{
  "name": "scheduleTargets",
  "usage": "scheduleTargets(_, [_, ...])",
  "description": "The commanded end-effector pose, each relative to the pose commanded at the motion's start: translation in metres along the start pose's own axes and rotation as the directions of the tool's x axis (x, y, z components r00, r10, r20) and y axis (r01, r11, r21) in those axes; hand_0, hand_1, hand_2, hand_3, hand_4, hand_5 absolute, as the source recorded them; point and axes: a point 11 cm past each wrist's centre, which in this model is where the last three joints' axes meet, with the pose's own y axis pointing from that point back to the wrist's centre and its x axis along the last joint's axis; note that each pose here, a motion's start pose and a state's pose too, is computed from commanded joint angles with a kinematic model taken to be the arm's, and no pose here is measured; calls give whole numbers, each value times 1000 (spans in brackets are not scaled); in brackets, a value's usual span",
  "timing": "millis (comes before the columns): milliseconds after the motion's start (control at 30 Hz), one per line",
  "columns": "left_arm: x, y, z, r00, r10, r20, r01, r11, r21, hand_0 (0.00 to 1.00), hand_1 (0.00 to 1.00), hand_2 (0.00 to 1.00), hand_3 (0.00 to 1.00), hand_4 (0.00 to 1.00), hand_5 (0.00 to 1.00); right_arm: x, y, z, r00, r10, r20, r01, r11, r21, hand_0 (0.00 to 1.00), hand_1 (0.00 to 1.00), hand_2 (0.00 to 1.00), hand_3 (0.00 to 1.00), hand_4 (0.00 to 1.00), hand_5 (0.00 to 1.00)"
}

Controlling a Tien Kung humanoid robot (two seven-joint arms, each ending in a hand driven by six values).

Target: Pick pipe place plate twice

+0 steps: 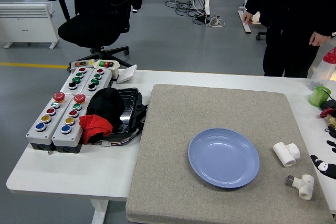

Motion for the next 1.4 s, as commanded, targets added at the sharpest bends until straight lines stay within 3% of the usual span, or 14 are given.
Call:
scheduleTargets(67, [0,0,-1,1000,-1,1,1,1000,1,653,629,631,552,392,998,-1,1,0,1000,-12,-19,12,1000,-3,981,932,998,998,734,232])
scheduleTargets(100, [0,0,0,1000,-1,1,1,1000,1,654,628,630,551,392,998,-1,1,-1,999,-20,-30,20,1000,-5,997,938,998,998,790,266])
scheduleTargets(467, [2,1,2,1000,3,-2,-3,1000,-3,653,628,630,551,392,998,-9,7,-11,992,-89,-89,88,996,-7,998,942,998,998,801,266])
scheduleTargets(500, [2,1,2,1000,3,-1,-3,1000,-3,653,629,630,551,392,998,-10,8,-11,990,-99,-97,98,995,-9,998,948,998,998,846,352])
scheduleTargets(700, [3,1,2,1000,5,-5,-5,1000,-3,653,629,630,551,392,998,-13,13,-17,973,-162,-162,161,987,-22,998,954,998,998,872,375])
scheduleTargets(1067, [5,2,3,1000,7,-6,-7,1000,-2,653,629,630,552,392,998,-29,16,-18,907,-264,-327,237,964,-120,998,954,998,998,855,334])
scheduleTargets(1400, [7,2,5,1000,9,-10,-9,1000,-3,653,629,630,552,393,998,-35,11,-5,832,-289,-473,217,955,-201,998,949,998,998,847,331])
